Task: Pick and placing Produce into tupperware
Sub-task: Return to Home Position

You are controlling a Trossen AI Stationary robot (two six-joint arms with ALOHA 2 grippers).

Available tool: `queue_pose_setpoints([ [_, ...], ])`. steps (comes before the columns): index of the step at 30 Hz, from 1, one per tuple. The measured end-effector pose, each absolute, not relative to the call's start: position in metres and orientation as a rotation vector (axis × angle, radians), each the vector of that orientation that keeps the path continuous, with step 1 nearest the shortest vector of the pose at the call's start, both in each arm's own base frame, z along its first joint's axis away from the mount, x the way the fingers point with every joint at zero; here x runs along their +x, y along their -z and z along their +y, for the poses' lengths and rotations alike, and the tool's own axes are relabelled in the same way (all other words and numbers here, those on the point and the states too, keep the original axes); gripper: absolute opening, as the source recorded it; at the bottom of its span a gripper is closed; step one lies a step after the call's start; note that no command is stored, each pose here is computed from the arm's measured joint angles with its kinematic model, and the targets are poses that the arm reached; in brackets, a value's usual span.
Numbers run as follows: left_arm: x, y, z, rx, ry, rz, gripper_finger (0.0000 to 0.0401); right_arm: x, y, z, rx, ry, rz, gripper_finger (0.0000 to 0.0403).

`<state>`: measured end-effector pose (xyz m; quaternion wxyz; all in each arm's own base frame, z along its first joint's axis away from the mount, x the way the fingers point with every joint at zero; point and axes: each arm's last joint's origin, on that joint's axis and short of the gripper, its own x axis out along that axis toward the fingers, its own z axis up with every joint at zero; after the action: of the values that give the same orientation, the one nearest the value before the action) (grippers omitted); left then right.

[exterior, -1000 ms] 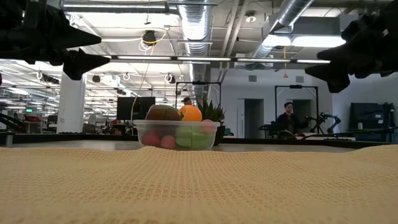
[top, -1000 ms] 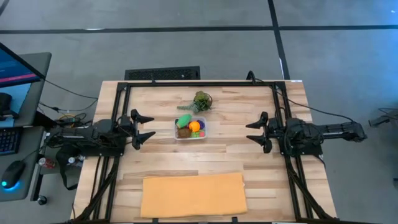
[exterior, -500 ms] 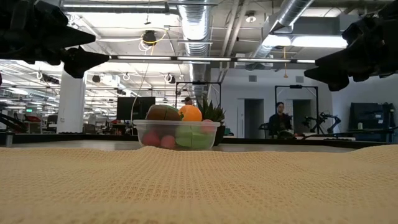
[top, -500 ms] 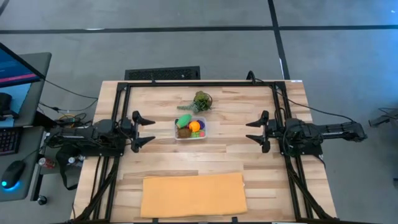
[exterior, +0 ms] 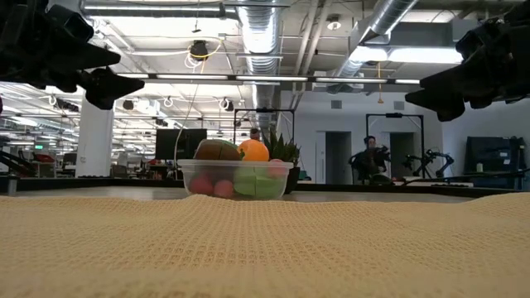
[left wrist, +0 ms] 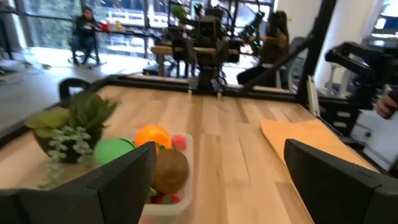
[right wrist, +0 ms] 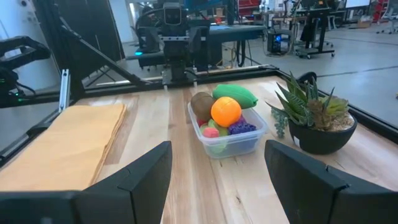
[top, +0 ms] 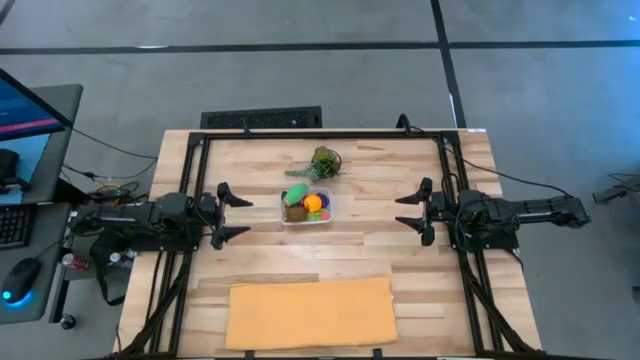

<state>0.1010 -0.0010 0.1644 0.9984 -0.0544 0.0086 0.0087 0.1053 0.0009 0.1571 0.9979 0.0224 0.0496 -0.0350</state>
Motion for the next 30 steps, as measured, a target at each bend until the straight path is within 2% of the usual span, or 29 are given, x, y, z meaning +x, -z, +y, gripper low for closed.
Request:
queue_pose_setpoints([
  [9, 0.1016, -0.1632, -0.0023, -0.108, 0.024, 0.034, 0.0343, 0.1053, -0.1569, 0.0010, 0.045, 0.070, 0.099, 0.0249],
  [17, 0.1007, -0.1671, -0.0065, -0.030, 0.174, -0.007, 0.0343, 0.1053, -0.1569, 0.0010, 0.045, 0.070, 0.100, 0.0249],
  [25, 0.0970, -0.1717, -0.0046, 0.009, 0.109, -0.068, 0.0343, 0.1053, -0.1568, 0.0010, 0.045, 0.069, 0.100, 0.0249],
  [30, 0.0974, -0.1712, -0.0029, -0.053, 0.053, -0.061, 0.0343, 0.1053, -0.1568, 0.0010, 0.045, 0.070, 0.100, 0.0249],
])
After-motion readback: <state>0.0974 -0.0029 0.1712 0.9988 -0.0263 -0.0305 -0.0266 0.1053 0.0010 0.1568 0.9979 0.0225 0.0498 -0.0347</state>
